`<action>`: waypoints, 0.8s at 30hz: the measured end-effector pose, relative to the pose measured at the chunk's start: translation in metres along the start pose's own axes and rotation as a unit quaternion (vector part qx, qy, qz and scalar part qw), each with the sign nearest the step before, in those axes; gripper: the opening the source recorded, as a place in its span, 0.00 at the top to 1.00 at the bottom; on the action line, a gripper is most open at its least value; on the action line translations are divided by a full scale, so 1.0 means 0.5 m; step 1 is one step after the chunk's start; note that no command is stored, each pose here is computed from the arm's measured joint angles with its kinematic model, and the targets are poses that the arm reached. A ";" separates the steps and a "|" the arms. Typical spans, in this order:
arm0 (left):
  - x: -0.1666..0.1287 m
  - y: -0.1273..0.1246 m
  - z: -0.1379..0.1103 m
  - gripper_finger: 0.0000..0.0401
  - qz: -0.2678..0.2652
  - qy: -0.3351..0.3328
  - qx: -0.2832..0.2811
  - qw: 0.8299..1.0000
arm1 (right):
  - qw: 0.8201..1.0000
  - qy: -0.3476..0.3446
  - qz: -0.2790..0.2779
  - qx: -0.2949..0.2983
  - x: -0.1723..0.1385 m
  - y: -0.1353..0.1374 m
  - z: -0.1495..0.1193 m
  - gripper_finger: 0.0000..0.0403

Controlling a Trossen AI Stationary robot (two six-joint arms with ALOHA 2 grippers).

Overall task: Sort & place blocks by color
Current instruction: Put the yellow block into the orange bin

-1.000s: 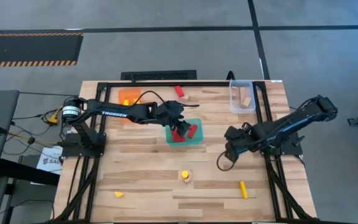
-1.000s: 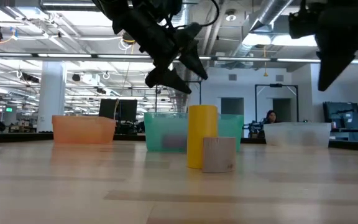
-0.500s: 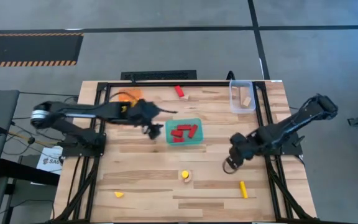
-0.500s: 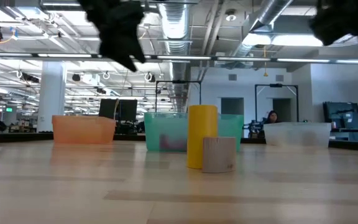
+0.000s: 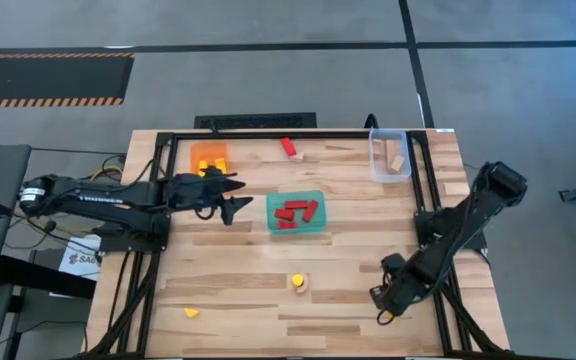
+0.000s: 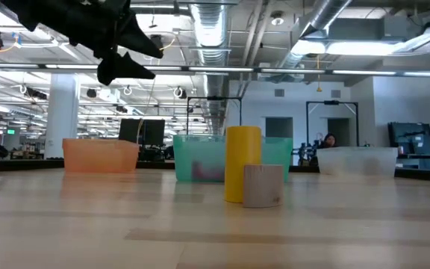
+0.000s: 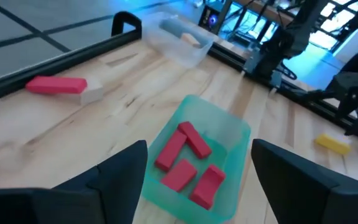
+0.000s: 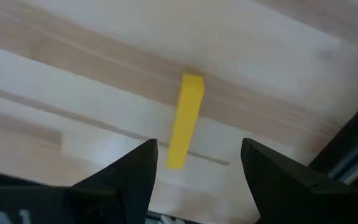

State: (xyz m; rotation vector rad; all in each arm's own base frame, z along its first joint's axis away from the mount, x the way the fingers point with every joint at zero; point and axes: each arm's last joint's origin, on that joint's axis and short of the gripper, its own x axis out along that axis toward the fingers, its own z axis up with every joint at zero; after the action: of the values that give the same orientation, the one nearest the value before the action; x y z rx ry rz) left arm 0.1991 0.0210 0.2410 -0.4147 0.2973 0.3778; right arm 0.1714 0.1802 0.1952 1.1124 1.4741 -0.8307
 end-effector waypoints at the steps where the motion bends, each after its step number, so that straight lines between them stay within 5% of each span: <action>1: 0.001 0.001 -0.002 0.31 -0.001 0.005 0.001 1.000 | 1.000 -0.001 -0.003 0.001 0.011 0.005 -0.003 0.37; 15: 0.003 -0.001 -0.005 0.32 -0.016 0.018 -0.018 1.000 | 0.999 -0.008 -0.028 -0.016 0.116 0.046 -0.011 0.39; 18: 0.003 -0.001 -0.005 0.32 -0.019 0.020 -0.030 0.999 | 0.999 -0.009 -0.029 -0.020 0.122 0.049 -0.011 0.50; 24: 0.002 -0.007 -0.007 0.32 -0.053 0.039 -0.060 0.996 | 0.996 -0.055 -0.047 -0.055 0.092 0.046 -0.002 0.90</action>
State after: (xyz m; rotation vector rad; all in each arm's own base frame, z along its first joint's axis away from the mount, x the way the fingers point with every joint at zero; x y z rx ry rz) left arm 0.2009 0.0166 0.2386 -0.5610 0.3273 0.2760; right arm 0.1925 0.1980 0.1521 0.9069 1.4701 -0.8522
